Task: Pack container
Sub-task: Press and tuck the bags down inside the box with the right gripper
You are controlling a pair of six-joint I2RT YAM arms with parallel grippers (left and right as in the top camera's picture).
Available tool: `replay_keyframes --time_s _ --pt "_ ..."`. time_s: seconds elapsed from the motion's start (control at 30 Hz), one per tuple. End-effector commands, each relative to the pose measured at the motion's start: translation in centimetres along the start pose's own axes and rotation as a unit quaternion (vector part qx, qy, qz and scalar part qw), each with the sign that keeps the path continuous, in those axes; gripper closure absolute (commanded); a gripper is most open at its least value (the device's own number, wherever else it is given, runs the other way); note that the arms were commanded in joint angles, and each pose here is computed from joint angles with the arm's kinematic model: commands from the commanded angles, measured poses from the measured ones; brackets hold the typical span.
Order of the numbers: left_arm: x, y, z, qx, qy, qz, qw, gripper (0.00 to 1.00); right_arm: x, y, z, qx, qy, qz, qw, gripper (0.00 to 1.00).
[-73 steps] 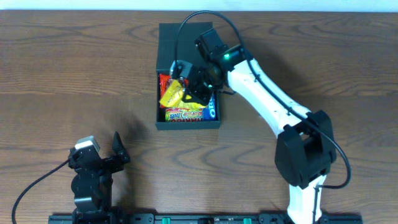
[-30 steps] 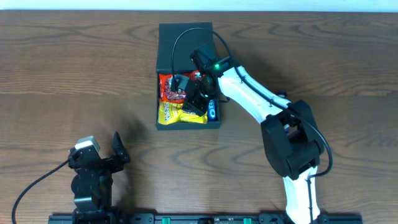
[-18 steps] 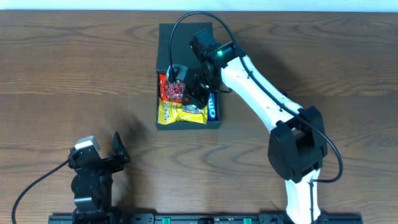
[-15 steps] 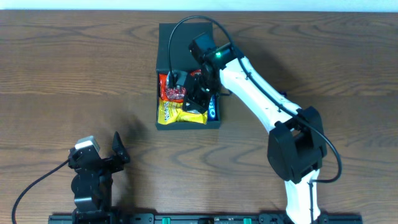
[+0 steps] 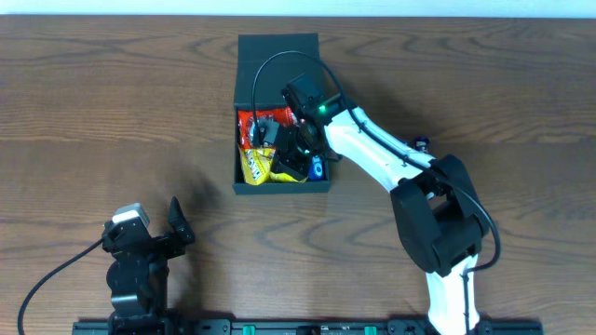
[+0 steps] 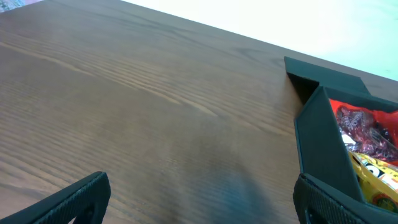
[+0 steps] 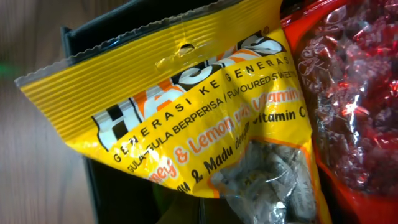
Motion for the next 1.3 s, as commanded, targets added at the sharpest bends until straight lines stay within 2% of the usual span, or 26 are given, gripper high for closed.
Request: replay_keyframes --time_s 0.0,0.2,0.37,0.47,0.97,1.1,1.27 --pt "-0.8 0.3 0.3 0.009 0.006 0.009 1.0 0.05 -0.4 0.4 -0.4 -0.026 0.012 0.012 1.0 0.99" --pt "-0.8 0.3 0.3 0.009 0.006 0.009 1.0 0.05 1.5 -1.7 0.1 -0.015 0.02 -0.009 1.0 0.99" --pt "-0.8 0.3 0.3 0.009 0.006 0.009 1.0 0.05 4.3 -5.3 1.1 -0.009 -0.001 -0.04 0.999 0.99" --pt "-0.8 0.3 0.3 0.009 0.006 0.009 1.0 0.05 4.6 -5.6 1.3 0.0 -0.018 -0.049 0.999 0.99" --pt "-0.8 0.3 0.3 0.009 0.006 0.009 1.0 0.05 3.0 2.9 0.5 0.048 -0.005 0.001 0.999 0.99" --pt "-0.8 0.3 0.3 0.009 0.006 0.009 1.0 0.05 2.2 4.3 0.1 0.057 0.011 0.014 0.998 0.99" --pt "-0.8 0.3 0.3 0.009 0.006 0.009 1.0 0.05 2.9 4.1 -0.2 0.045 0.007 -0.003 0.999 0.99"
Point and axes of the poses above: each gripper's point midway between its finger pads, its own y axis out along the fingers, its own z axis along the line the jaws close on, x = y × z, the point moved 9 cm from there along -y, back along the fingers, and after that the axes turned 5 degrees about -y, right-handed, at the moved point
